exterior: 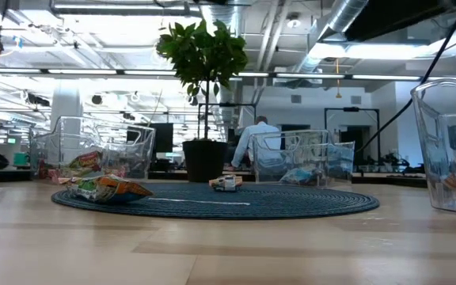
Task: Pick and place Granola Bars by type
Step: Put the yellow granola bar into the bottom transparent bin
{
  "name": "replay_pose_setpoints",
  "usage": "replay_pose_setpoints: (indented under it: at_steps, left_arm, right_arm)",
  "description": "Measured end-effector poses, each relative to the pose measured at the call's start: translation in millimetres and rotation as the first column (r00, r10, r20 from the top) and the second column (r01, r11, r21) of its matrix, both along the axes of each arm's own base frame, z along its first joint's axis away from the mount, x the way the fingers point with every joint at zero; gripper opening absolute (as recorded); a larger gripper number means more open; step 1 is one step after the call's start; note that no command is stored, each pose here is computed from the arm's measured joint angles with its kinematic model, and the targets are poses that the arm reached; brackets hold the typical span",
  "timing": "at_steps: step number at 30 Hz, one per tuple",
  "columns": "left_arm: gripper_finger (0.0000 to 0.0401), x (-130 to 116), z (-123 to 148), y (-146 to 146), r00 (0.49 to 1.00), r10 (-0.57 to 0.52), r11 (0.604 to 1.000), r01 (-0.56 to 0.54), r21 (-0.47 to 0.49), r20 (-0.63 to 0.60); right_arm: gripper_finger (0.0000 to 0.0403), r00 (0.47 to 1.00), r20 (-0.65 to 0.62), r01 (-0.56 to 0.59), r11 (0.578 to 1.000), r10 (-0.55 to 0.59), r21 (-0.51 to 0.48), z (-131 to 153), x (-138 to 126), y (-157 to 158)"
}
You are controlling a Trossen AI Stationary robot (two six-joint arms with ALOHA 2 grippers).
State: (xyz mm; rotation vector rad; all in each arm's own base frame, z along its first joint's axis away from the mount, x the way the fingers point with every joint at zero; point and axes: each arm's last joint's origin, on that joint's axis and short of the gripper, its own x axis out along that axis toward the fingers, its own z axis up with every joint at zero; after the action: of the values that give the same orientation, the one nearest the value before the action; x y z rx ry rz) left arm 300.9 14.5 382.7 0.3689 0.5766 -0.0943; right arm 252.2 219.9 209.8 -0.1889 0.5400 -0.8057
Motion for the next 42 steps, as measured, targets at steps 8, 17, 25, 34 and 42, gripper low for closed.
replay_pose_setpoints:
  at_steps: [8, 17, 25, 34, 42]
  left_arm:
    - [0.0177, -91, -36, -47, 0.98, -0.196, 0.976, 0.193, -0.103, -0.021]
    - [0.0177, -168, -103, -63, 0.969, -0.141, 0.979, 0.166, -0.115, 0.204]
    - [0.0177, -197, -157, -61, 0.935, -0.075, 0.987, 0.118, -0.105, 0.347]
    - [0.0177, -207, -187, -64, 0.912, -0.111, 0.978, 0.17, -0.119, 0.396]
    - [0.0177, -210, -183, -68, 0.891, -0.151, 0.972, 0.212, -0.1, 0.427]
  right_arm:
    - [0.0149, 0.984, -0.168, -0.059, 0.997, 0.066, 0.046, -3, 54, -23]
    - [0.0156, 0.793, -0.058, -0.546, 0.749, 0.607, 0.375, 17, 144, -62]
    - [0.0171, 0.737, 0.099, -0.622, 0.614, 0.668, 0.485, 22, 168, -111]
    - [0.0201, 0.684, 0.165, -0.708, 0.592, 0.71, 0.385, 0, 184, -106]
    - [0.0208, 0.725, 0.137, -0.649, 0.601, 0.676, 0.466, -46, 211, -99]
